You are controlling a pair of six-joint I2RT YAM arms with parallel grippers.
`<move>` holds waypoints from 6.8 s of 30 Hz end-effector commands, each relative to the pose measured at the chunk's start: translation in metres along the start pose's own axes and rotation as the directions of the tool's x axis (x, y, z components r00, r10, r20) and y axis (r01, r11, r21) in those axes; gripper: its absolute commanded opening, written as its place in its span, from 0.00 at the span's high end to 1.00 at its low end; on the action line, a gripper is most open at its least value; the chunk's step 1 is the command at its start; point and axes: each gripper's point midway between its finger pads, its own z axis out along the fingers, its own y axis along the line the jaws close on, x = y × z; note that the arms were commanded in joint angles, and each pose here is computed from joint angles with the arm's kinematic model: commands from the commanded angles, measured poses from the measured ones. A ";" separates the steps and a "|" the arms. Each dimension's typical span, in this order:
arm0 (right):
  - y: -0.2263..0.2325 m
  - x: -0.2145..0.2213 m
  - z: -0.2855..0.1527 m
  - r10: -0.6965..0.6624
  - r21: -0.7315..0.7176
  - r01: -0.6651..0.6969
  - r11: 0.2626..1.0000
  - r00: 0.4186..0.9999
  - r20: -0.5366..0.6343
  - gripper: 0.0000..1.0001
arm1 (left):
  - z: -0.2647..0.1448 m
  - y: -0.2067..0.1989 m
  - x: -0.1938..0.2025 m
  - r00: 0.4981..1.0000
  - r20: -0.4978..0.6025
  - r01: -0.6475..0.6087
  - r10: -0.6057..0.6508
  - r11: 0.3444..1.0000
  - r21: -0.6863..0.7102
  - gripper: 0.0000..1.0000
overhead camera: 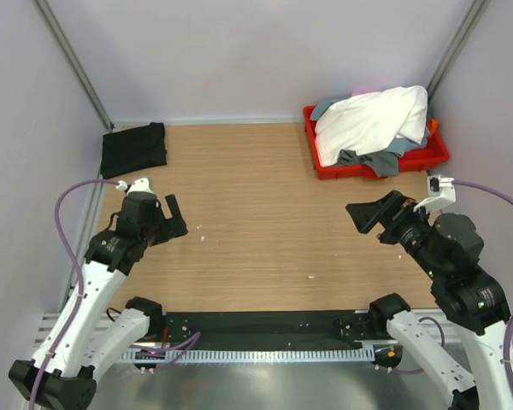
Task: Fold and stack the t-shirts
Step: Grab the tshirt from the pile, then move the tshirt to the center of the board, then flatten the tshirt out
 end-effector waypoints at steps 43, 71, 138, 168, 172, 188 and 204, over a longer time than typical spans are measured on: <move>-0.320 -0.148 0.328 0.044 0.604 0.027 0.796 0.994 -0.103 0.18 | -0.008 -0.019 -0.007 0.999 0.022 -0.030 0.028 0.996 0.090 0.04; 0.082 -0.282 0.185 -0.028 -0.141 0.069 0.988 0.962 0.273 0.99 | -0.020 -0.003 -0.020 0.994 0.104 0.010 -0.012 1.000 0.022 0.07; -0.175 0.111 0.283 0.087 0.308 0.071 0.949 0.878 -0.471 0.07 | 0.109 -0.237 0.163 0.815 -0.195 -0.531 0.546 0.838 0.128 1.00; -0.009 -0.066 0.113 0.006 0.183 0.028 0.983 0.984 -0.181 0.99 | -0.155 -0.120 -0.080 0.867 0.269 -0.480 0.420 0.849 0.221 1.00; -0.040 -0.063 0.126 0.040 0.284 0.016 0.959 0.981 -0.191 0.99 | -0.144 -0.091 -0.080 0.866 0.271 -0.464 0.421 0.878 0.120 0.96; -0.129 0.007 0.140 0.068 0.456 0.098 0.885 0.940 -0.334 0.00 | -0.046 -0.070 0.005 0.938 -0.163 -0.296 0.305 0.952 0.079 0.09; -0.104 0.206 0.057 0.164 0.385 0.056 0.921 0.841 -0.515 0.00 | 0.014 -0.164 0.102 0.890 -0.224 -0.359 0.398 0.913 0.193 0.31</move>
